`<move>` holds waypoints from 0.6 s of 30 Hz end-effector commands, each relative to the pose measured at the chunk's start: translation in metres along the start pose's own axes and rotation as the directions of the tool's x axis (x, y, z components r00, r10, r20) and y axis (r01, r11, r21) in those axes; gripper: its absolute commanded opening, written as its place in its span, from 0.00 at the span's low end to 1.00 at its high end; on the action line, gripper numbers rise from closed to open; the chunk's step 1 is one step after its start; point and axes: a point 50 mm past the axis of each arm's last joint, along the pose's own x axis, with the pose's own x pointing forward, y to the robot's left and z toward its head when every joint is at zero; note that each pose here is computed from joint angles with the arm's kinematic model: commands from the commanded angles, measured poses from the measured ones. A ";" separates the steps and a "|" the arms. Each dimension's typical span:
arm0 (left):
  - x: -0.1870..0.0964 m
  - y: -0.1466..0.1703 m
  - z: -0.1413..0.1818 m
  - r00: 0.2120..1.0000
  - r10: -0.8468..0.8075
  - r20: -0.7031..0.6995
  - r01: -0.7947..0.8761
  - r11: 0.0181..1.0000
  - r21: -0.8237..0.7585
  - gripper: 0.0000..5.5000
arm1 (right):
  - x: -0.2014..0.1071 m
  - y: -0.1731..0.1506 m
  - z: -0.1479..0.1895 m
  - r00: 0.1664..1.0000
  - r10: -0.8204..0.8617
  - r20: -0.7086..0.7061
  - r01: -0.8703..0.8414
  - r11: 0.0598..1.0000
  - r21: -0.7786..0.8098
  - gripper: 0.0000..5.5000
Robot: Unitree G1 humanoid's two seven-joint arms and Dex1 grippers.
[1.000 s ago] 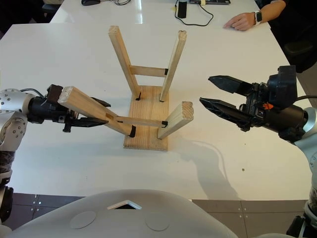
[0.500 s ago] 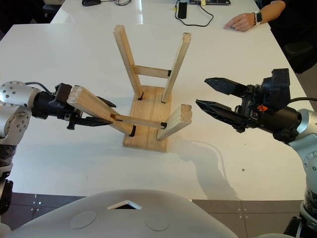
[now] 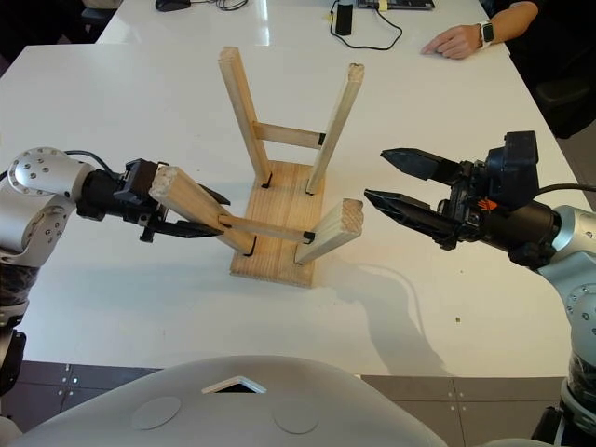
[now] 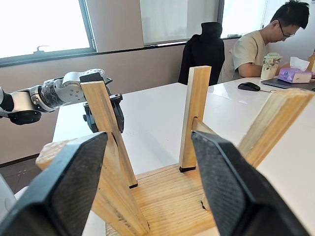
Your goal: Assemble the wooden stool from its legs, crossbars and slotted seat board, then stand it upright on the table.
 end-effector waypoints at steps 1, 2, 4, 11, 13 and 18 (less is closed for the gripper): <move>0.009 -0.013 -0.052 0.970 -0.032 -0.239 -0.018 0.979 -0.204 0.37 | 0.004 0.000 0.003 1.000 0.010 -0.001 -0.010 0.999 -0.035 0.57; 0.010 -0.014 -0.052 0.971 -0.034 -0.237 -0.016 0.978 -0.206 0.37 | 0.004 0.000 0.003 1.000 0.011 -0.001 -0.011 0.999 -0.036 0.57; 0.013 -0.014 -0.053 0.970 -0.038 -0.239 -0.012 0.979 -0.202 0.37 | 0.005 -0.001 0.003 1.000 0.012 0.000 -0.012 0.999 -0.039 0.57; 0.023 -0.009 -0.054 0.973 0.063 -0.222 -0.108 0.975 -0.193 0.37 | 0.005 -0.015 0.017 0.995 -0.080 0.063 0.086 0.991 -0.105 0.57; 0.028 -0.010 -0.053 0.974 0.079 -0.211 -0.120 0.975 -0.188 0.37 | 0.005 -0.023 0.028 0.981 -0.147 0.127 0.163 0.978 -0.130 0.57; 0.042 -0.005 -0.049 0.962 0.189 -0.197 -0.223 0.960 -0.168 0.37 | 0.009 -0.037 0.056 0.908 -0.280 0.312 0.338 0.929 -0.149 0.57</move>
